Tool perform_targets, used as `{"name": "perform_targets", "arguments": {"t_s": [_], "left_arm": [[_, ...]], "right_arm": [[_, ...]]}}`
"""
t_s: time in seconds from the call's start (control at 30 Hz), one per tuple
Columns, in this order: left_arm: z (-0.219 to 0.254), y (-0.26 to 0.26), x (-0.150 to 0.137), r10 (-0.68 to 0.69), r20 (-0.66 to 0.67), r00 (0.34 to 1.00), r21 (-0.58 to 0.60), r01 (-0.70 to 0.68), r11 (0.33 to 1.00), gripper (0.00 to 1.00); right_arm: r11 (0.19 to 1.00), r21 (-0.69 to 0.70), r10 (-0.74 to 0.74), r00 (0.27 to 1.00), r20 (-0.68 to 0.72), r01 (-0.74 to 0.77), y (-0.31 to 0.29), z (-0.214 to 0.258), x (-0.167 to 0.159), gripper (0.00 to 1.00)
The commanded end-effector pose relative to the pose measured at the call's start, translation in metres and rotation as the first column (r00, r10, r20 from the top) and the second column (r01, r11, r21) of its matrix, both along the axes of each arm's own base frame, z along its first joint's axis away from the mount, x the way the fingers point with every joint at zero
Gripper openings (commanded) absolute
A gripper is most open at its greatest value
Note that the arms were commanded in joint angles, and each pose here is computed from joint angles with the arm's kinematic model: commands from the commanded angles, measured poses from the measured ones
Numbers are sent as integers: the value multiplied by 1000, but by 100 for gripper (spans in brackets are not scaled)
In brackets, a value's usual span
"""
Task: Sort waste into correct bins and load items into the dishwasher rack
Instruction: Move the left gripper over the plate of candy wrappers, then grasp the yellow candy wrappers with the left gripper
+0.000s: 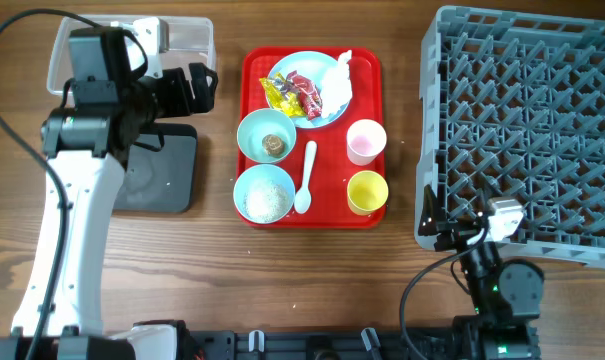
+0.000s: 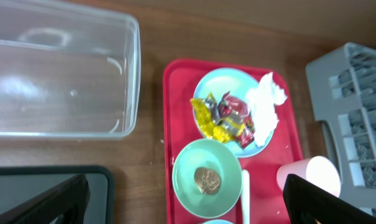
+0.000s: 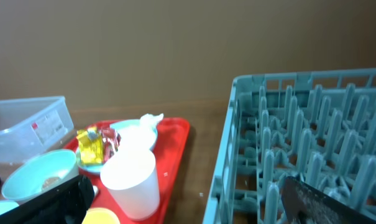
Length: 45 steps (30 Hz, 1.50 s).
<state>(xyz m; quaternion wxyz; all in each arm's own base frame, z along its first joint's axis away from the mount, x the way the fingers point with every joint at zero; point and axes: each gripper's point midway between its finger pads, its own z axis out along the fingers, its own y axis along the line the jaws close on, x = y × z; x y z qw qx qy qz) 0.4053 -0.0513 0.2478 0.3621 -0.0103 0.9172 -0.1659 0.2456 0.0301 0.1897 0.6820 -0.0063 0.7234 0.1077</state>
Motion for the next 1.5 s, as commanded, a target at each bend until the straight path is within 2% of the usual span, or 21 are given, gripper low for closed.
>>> {"name": "perform_targets", "arguments": {"t_s": [0.0,0.1,0.17,0.23,0.27,0.33,0.4,0.5,0.63,0.67,0.73,0.8,0.87,0.97,1.13,1.23,1.33,1.4,1.47], "left_arm": [[-2,-7,1,-42,-16,999,-13,41,999,100],[-5,-8,-3,-42,-38,998,-24,41,999,100],[4,-20,0,-89,0,996,-72,89,993,100],[14,-36,5,-135,56,989,-81,140,987,100],[17,-44,9,-147,78,986,-64,152,986,100],[17,-70,20,-136,121,983,6,136,991,100],[3,-94,26,-158,116,981,58,152,987,100],[-21,-144,17,-282,68,957,29,281,959,100],[-14,-176,9,-365,113,924,22,365,931,100],[-15,-171,13,-342,117,933,46,339,940,100],[-39,-140,38,-202,92,975,177,183,967,100],[-86,-137,59,-174,31,984,203,164,965,100],[-116,-139,67,-172,-8,985,211,169,963,99],[-150,-141,71,-169,-59,984,219,178,959,89],[-178,-143,79,-168,-80,983,223,182,958,81],[-187,-146,84,-168,-73,983,222,180,958,63],[-191,-148,89,-169,-56,984,218,177,960,59],[-188,-149,94,-169,-32,985,214,172,962,45],[-186,-152,96,-172,-18,985,208,172,963,26]], "right_arm": [[999,-36,22,1000,11,-22,4,46,6,100],[993,-87,72,993,-96,-80,12,79,31,100],[989,-91,99,973,-209,-120,18,91,53,100],[988,-71,104,923,-370,-140,19,93,75,100],[985,-79,104,902,-420,-150,19,93,83,100],[958,-182,110,871,-480,-221,19,87,106,100],[957,-173,110,841,-529,-234,20,64,122,100],[957,-144,109,771,-627,-252,20,29,126,100],[958,-138,103,748,-655,-252,18,23,120,100],[958,-137,103,747,-657,-253,18,22,120,100],[958,-137,103,748,-656,-252,18,22,120,100],[958,-137,103,747,-657,-253,18,22,120,100],[958,-134,103,739,-666,-254,18,20,118,100],[958,-130,103,727,-679,-256,18,17,114,100],[958,-130,103,727,-679,-256,18,17,114,99],[958,-130,103,727,-679,-257,18,17,114,99],[958,-130,103,727,-679,-257,18,17,114,99],[958,-130,103,727,-679,-257,18,17,114,99],[958,-129,102,726,-680,-256,18,17,114,99]]}}
